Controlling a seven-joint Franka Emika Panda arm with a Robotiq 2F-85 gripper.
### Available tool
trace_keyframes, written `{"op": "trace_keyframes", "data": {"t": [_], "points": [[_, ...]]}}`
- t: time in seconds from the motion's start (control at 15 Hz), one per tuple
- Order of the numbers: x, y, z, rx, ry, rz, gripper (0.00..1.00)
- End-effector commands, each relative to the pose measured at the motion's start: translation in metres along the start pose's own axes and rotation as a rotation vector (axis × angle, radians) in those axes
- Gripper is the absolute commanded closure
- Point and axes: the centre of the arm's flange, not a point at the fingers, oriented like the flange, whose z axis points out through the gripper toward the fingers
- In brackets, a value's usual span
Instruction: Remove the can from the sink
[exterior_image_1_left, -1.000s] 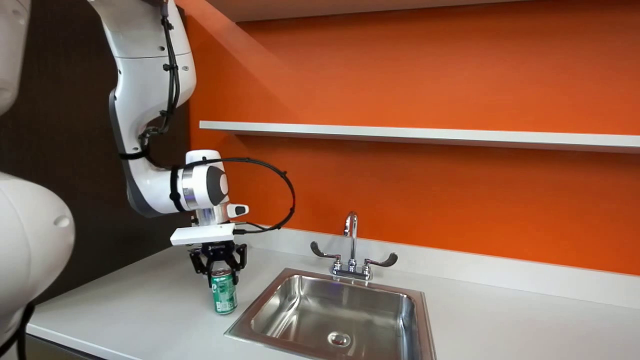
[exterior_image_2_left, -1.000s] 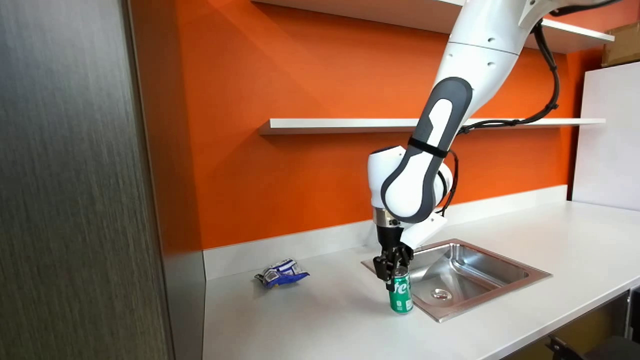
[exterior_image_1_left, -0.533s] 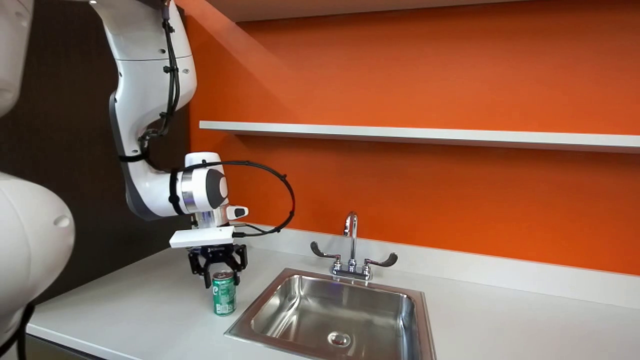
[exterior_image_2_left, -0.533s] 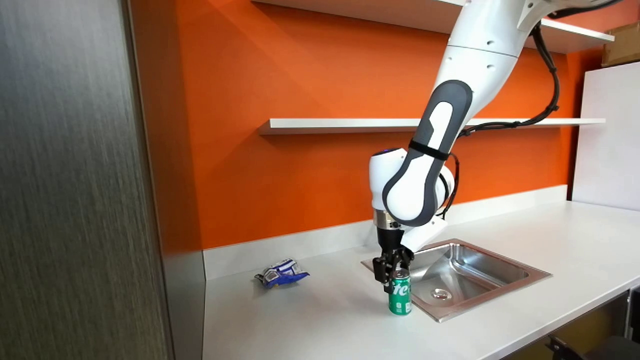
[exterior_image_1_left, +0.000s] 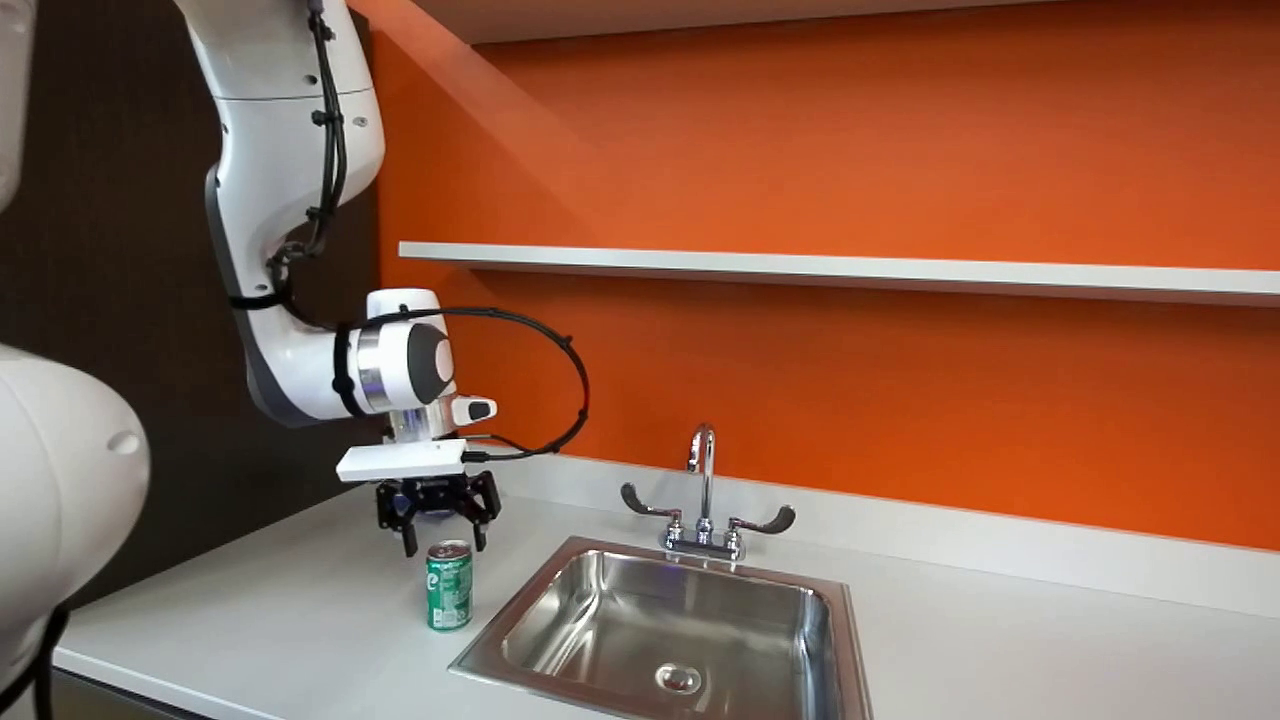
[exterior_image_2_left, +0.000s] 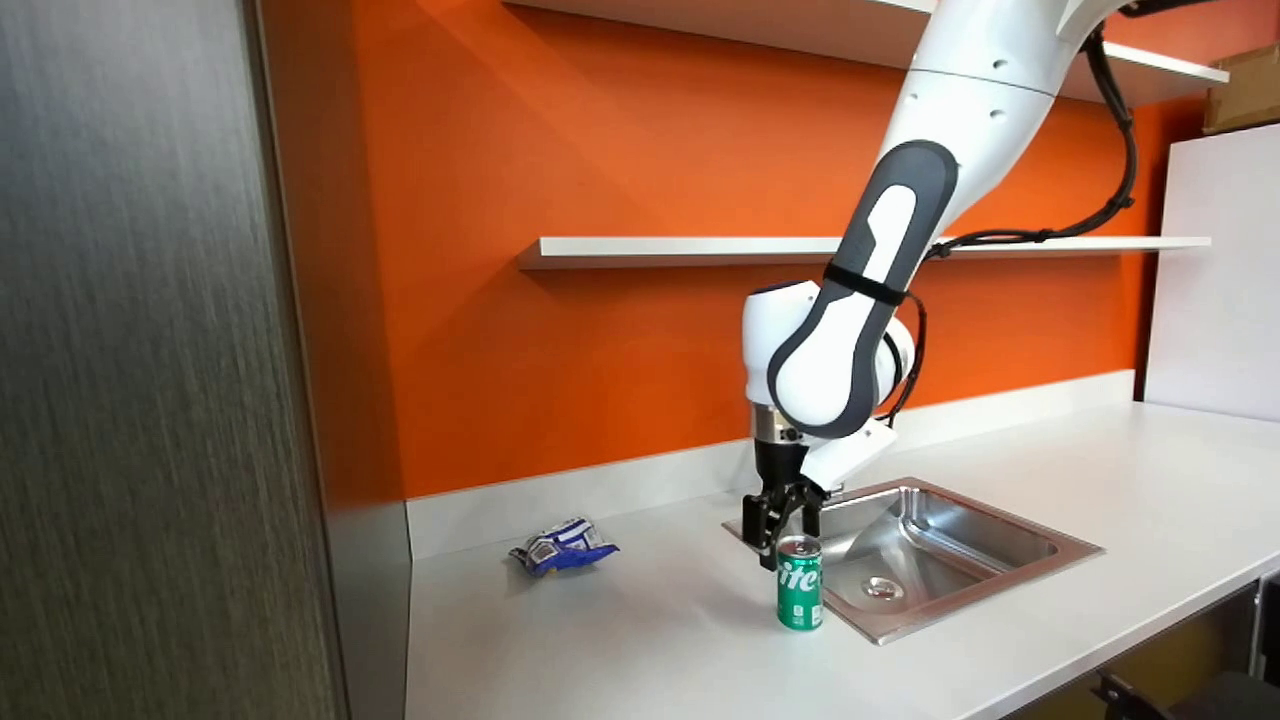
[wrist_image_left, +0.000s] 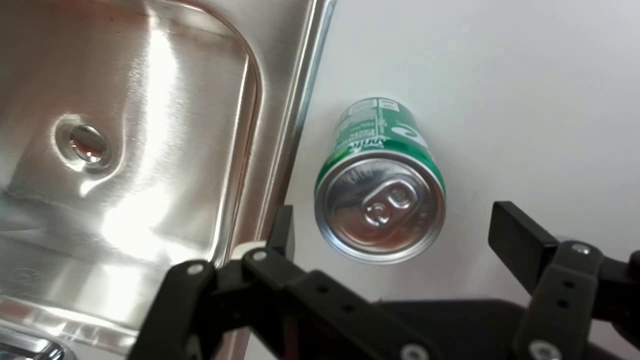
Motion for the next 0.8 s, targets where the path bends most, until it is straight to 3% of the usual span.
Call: {"op": "trace_keyframes", "data": {"t": [0.0, 0.27, 0.73], "points": [[-0.019, 0.001, -0.045, -0.015, 0.023, 0.068, 0.00], [-0.036, 0.006, -0.073, 0.007, 0.027, 0.147, 0.00], [-0.085, 0.018, -0.110, 0.051, -0.056, 0.346, 0.00]]}}
